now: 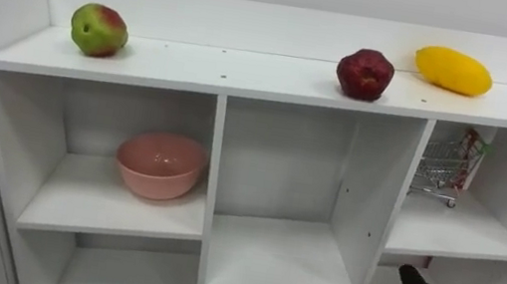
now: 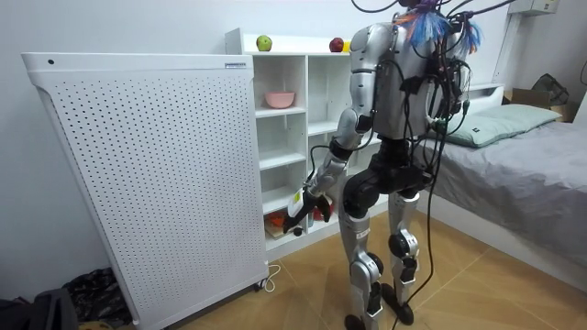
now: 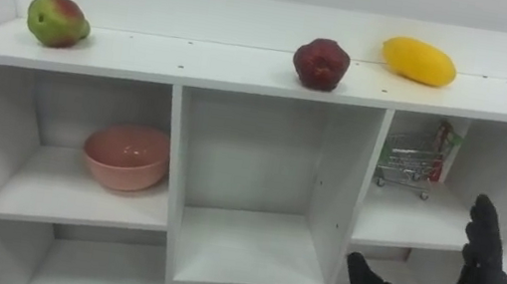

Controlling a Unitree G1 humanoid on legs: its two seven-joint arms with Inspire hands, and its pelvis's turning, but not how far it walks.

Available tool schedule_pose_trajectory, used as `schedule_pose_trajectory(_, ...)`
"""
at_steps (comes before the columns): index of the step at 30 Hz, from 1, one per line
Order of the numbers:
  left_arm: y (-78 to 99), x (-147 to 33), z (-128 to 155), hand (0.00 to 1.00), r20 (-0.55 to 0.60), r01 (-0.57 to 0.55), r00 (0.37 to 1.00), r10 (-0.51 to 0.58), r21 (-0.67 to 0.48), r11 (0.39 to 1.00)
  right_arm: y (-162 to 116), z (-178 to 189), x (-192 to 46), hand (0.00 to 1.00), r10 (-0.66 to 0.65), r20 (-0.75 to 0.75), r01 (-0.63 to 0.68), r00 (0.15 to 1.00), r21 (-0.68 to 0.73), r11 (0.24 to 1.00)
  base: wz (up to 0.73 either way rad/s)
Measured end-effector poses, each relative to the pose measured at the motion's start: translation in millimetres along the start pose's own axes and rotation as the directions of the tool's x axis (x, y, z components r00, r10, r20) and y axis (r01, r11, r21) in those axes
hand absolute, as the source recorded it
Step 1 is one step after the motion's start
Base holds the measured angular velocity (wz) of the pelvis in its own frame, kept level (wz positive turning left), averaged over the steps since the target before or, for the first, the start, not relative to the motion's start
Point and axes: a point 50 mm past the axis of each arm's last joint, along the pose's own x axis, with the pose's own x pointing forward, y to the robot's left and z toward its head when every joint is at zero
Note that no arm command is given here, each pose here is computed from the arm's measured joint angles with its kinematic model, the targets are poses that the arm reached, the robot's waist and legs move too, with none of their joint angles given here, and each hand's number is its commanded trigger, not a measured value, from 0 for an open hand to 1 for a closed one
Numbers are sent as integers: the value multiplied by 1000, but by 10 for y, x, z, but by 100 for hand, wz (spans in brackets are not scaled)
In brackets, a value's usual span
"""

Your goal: Arrange fruit in the closet

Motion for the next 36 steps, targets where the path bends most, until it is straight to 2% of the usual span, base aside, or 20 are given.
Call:
schedule_pose_trajectory(8,10,42,186,0,53,9,999,-10,17,1000,126,257,257,0,9,128,-14,992,41,999,8)
schedule_pose_trajectory(15,69,61,179,0,42,5,999,-7,46,999,164,438,465,0,9,199,-23,980,71,997,3)
schedule_pose_trajectory(22,96,84,232,0,38,6,999,-8,49,999,198,401,575,0,-15,165,0,986,88,996,1)
schedule_pose_trajectory(36,81,93,249,0,19,63,998,-64,40,997,232,637,777,0,-47,247,20,968,114,993,6)
